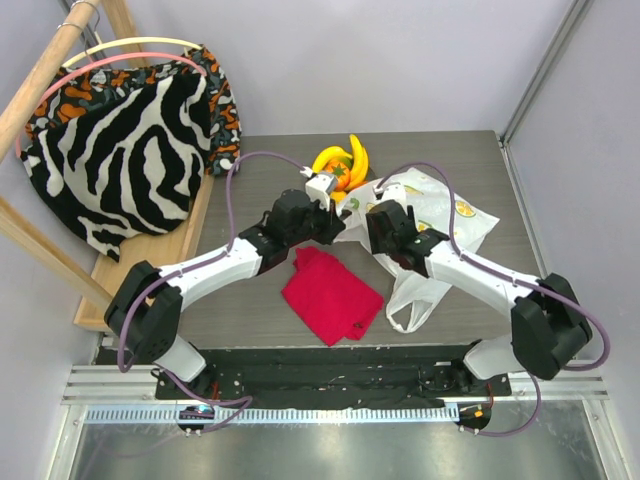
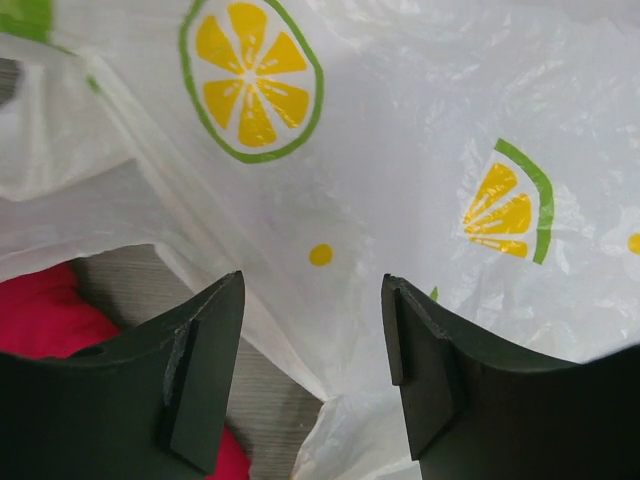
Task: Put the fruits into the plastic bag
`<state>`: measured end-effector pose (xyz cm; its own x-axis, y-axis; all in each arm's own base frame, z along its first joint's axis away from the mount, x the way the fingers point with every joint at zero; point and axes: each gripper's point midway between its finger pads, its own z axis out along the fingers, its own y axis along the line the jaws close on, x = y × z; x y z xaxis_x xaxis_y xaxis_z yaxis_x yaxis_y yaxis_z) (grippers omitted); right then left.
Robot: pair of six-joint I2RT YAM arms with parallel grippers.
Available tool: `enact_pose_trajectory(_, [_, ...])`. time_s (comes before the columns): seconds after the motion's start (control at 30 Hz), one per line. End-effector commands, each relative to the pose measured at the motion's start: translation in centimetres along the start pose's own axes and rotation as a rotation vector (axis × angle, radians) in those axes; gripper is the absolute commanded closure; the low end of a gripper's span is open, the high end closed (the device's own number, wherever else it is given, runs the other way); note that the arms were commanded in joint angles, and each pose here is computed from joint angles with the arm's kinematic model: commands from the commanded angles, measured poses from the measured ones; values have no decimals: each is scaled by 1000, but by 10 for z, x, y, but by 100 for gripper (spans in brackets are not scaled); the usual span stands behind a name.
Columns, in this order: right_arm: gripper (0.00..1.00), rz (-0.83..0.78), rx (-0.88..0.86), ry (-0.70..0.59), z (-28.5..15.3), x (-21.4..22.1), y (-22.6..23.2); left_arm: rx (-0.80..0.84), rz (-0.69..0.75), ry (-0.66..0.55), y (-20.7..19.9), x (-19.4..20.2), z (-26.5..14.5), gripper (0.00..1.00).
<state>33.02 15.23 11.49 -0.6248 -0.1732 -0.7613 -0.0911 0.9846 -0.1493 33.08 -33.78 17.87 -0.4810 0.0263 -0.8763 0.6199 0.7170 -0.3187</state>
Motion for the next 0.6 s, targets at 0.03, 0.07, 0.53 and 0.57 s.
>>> enact_pose_trajectory(0.03, [35, 92, -162, -143, -27, -37, 22, 8, 28, -91, -3, -36, -8, 100])
enact_pose_trajectory(0.07, [35, 86, -153, -132, -23, -33, 22, 13, 30, -96, -5, -38, -9, 100])
enact_pose_trajectory(0.53, [38, 48, 31, -117, 1, -42, 30, 7, 47, -106, -4, -42, -16, 100])
enact_pose_trajectory(0.57, [39, 54, 75, -129, 0, -44, 24, 1, 48, -104, -3, -41, -17, 100])
